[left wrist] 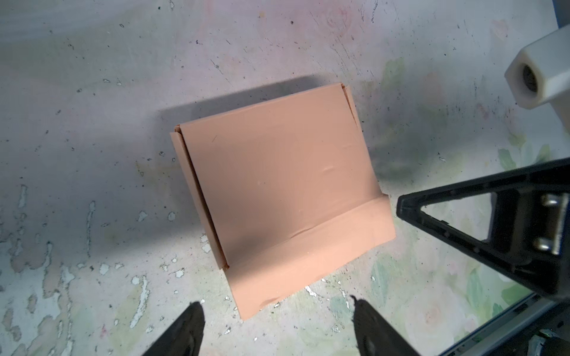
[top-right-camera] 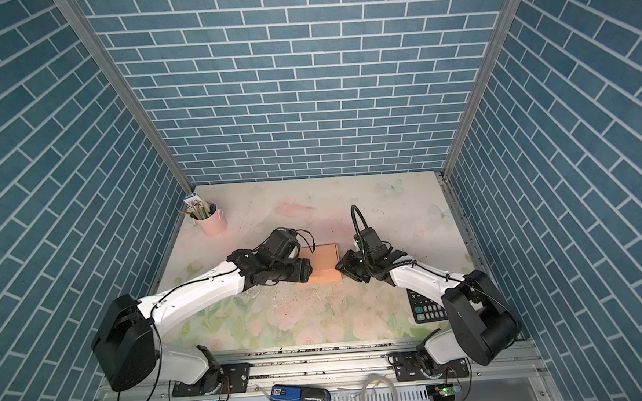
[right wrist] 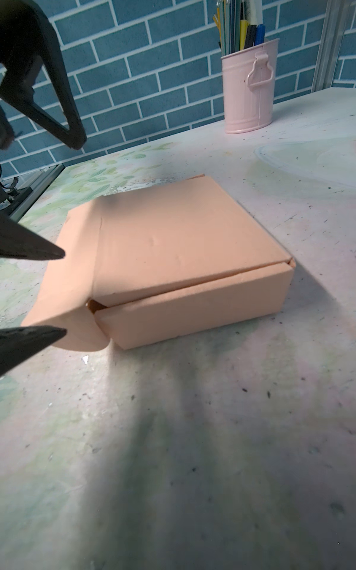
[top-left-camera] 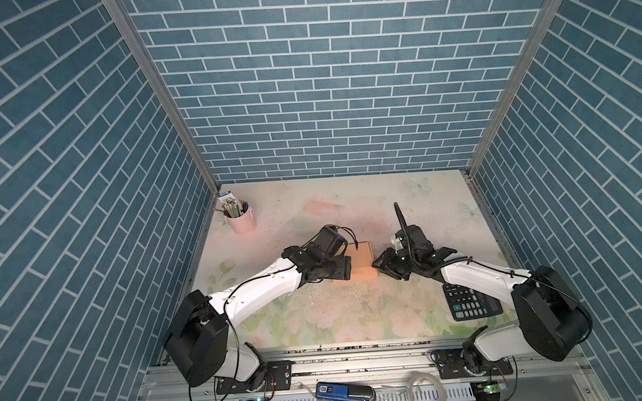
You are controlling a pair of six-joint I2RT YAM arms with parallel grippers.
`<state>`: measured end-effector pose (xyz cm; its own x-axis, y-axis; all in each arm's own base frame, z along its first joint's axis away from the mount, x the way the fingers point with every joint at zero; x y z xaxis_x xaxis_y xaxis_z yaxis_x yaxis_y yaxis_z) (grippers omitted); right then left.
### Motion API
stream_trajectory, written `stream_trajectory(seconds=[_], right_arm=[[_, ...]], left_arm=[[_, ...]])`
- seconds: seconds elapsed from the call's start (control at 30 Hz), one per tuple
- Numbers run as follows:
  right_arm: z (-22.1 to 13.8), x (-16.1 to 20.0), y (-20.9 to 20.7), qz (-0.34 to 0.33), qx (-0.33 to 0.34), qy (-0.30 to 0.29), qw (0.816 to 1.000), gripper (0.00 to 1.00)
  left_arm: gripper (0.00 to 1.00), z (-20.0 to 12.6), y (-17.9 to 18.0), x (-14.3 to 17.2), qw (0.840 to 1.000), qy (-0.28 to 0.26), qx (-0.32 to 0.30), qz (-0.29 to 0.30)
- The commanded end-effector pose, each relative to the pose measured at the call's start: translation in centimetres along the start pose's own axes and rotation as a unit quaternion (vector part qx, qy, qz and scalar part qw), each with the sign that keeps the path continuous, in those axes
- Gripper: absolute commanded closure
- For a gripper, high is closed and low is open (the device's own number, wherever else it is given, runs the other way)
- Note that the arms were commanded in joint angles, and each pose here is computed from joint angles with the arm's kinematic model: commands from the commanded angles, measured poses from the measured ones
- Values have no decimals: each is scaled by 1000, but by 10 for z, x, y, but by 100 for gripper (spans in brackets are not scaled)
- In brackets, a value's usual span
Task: Assemble paper box
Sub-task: Fold and tuck the lid into the gap.
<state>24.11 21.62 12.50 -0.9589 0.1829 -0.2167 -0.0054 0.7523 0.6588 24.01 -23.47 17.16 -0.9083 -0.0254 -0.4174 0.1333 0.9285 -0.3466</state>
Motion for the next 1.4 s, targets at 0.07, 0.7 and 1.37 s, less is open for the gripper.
stream_trajectory(seconds=[0.07, 0.7, 1.37], right_arm=[[-7, 0, -2, -7, 1, -16, 1000, 63], [-17, 10, -15, -89, -11, -94, 992, 59], [-23, 27, -16, -100, -25, -113, 988, 59]], left_arm=[[21, 3, -2, -14, 999, 3, -27, 31], [22, 45, -30, -40, 992, 20, -63, 108], [22, 80, -5, -72, 984, 48, -118, 123]])
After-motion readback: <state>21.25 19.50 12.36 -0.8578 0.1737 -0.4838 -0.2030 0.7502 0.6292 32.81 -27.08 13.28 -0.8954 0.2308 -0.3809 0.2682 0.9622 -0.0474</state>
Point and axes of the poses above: each gripper's point midway between its finger pads, its own z axis out along the fingers, its own y axis along the line the jaws close on, x = y × z, the point moved 6 cm from there along -z, back along the fingers, and after that the axes turned 9 degrees about -z, right-handed, at the moved point
